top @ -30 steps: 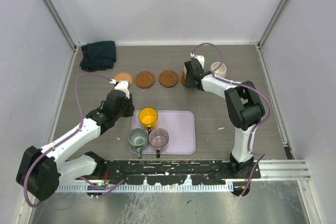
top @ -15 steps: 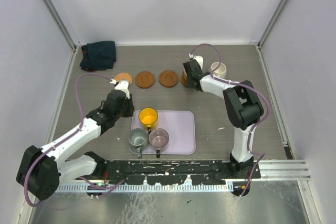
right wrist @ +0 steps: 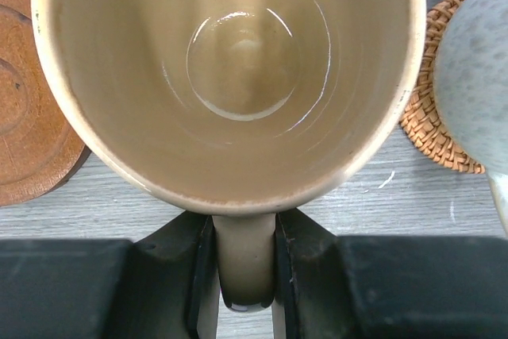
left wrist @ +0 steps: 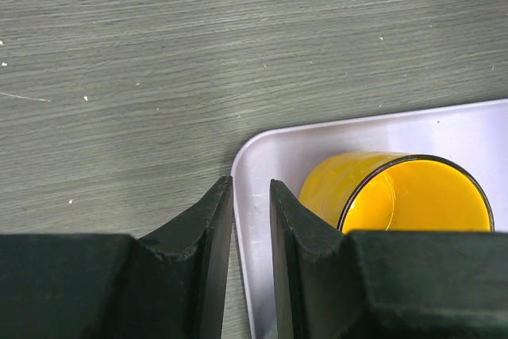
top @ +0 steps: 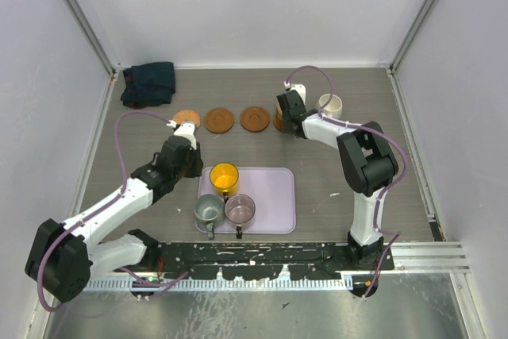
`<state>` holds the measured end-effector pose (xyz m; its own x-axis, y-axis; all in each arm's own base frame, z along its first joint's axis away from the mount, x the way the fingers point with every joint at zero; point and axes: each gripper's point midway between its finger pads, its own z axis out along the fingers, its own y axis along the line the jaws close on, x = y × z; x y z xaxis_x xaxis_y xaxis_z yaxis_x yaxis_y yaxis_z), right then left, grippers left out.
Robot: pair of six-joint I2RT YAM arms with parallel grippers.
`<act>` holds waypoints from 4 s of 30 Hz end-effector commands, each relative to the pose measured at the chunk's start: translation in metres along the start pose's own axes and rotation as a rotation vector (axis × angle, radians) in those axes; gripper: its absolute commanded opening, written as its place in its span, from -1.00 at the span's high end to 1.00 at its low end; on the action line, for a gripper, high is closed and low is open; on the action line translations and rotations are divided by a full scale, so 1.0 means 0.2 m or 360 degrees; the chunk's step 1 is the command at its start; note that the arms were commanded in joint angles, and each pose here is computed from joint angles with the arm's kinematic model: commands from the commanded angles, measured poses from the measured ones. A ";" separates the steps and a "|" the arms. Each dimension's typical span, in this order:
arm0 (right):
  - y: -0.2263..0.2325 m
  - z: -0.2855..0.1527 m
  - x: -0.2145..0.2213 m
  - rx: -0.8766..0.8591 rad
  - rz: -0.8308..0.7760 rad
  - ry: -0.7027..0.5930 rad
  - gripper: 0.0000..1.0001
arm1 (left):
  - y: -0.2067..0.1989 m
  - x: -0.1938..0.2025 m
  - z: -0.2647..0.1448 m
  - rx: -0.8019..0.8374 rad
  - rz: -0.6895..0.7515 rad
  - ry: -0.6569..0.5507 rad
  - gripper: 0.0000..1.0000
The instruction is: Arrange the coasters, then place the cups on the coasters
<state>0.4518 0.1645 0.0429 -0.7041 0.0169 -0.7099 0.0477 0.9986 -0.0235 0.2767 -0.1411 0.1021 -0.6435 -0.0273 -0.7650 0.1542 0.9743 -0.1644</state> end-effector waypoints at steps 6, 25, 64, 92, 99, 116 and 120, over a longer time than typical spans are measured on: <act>0.01 -0.15 -0.41 -0.0025 -0.0030 -0.0417 0.99 | -0.01 -0.05 0.00 0.0012 -0.0032 -0.0079 0.47; 0.02 -0.31 -0.41 -0.0166 0.0031 -0.0477 0.98 | -0.02 -0.05 0.01 0.0026 -0.0041 -0.0079 0.47; 0.07 -0.07 0.06 -0.0086 -0.0061 -0.0143 0.80 | -0.01 -0.05 -0.02 0.0022 -0.0048 -0.0092 0.46; 0.01 -0.06 -0.01 0.0065 0.0008 -0.0221 0.16 | -0.01 -0.04 -0.02 0.0017 -0.0041 -0.0085 0.47; 0.01 -0.05 -0.01 0.0064 -0.0003 -0.0211 -0.29 | -0.01 -0.04 -0.02 0.0019 -0.0043 -0.0085 0.46; 0.06 -0.22 -0.06 -0.0100 -0.0040 -0.0270 -1.00 | 0.00 -0.05 -0.03 0.0012 -0.0041 -0.0109 0.46; 0.08 -0.39 -0.12 -0.0180 -0.0055 -0.0365 -0.99 | 0.01 -0.09 -0.05 -0.0013 -0.0019 -0.0135 0.46</act>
<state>0.4157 0.1700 0.0488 -0.6426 -0.0397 -0.7652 -0.0074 0.9989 -0.0456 0.2710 -0.1382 0.0998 -0.6428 -0.0426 -0.7649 0.1449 0.9737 -0.1759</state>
